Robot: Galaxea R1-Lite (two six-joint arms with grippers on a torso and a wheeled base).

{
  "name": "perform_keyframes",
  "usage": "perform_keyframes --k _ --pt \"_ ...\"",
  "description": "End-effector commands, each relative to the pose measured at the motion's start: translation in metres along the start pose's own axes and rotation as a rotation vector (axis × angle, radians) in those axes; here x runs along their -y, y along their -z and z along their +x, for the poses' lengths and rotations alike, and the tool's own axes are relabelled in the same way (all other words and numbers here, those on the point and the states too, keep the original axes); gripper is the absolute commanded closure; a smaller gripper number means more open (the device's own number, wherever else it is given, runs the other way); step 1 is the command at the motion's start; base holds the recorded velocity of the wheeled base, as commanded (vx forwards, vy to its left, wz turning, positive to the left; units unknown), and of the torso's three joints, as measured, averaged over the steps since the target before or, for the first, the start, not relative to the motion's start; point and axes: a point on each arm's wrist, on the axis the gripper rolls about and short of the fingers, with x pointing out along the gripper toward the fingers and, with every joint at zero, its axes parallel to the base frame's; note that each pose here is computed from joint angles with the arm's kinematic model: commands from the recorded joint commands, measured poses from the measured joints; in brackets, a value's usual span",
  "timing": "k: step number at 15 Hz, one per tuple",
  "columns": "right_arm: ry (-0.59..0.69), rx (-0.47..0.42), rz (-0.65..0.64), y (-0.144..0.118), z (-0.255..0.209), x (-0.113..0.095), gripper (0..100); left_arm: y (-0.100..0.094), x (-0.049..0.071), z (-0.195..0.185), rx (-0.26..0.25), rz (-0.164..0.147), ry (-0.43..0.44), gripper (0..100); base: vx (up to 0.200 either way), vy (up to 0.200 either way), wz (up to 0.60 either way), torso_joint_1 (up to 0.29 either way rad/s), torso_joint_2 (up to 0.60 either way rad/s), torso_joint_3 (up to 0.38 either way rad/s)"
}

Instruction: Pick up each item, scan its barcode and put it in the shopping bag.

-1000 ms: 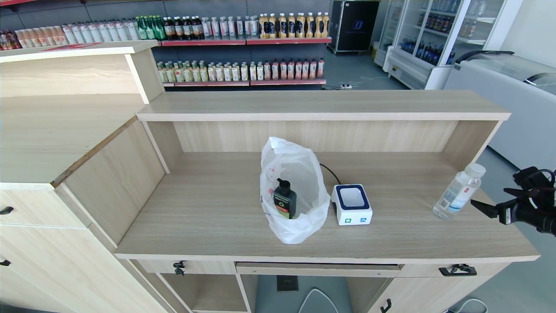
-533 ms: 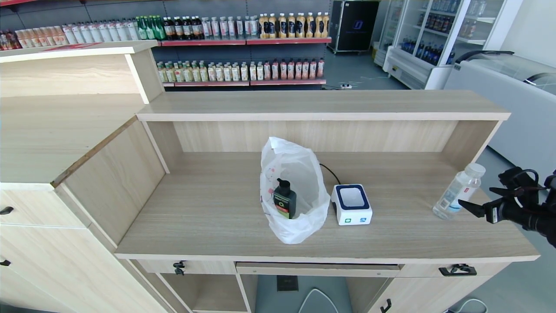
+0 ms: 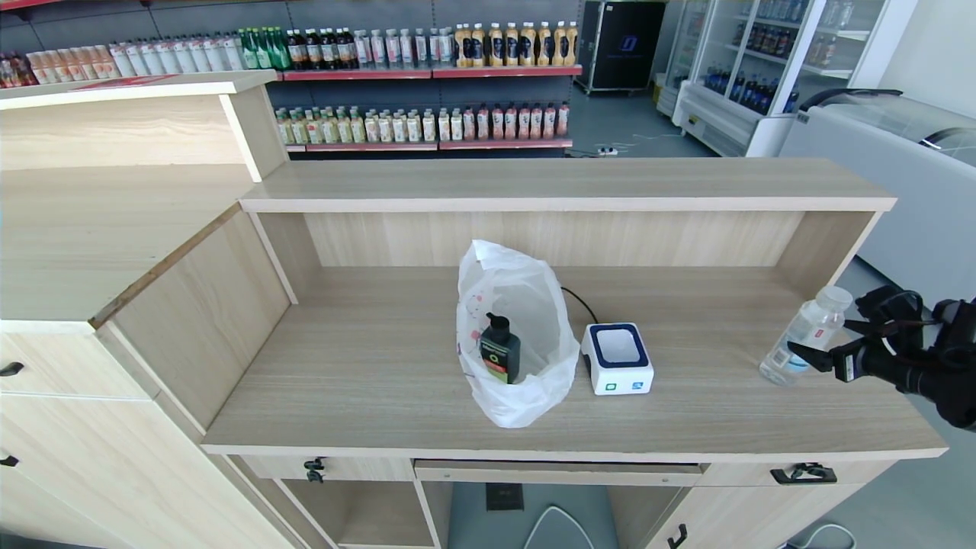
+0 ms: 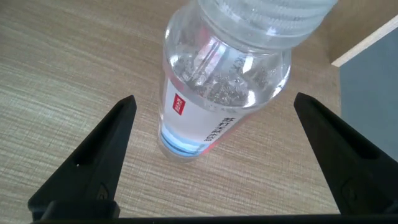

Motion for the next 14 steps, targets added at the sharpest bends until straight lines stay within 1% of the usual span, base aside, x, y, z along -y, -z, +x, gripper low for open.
perform_keyframes --k 1,5,14 --pt "-0.012 0.007 -0.004 0.000 0.008 -0.003 0 0.000 0.000 0.000 0.000 -0.001 -0.001 0 0.000 0.000 0.00 0.000 0.00 0.000" --pt "-0.035 0.001 -0.002 0.004 0.015 -0.010 0 0.000 0.000 0.000 0.000 0.000 -0.001 0 0.000 0.000 0.00 0.000 0.00 0.000" --pt "-0.047 0.025 -0.019 0.009 0.029 -0.017 0 0.000 0.000 0.000 0.000 0.000 -0.001 0 0.000 0.000 0.00 0.000 0.00 0.000"
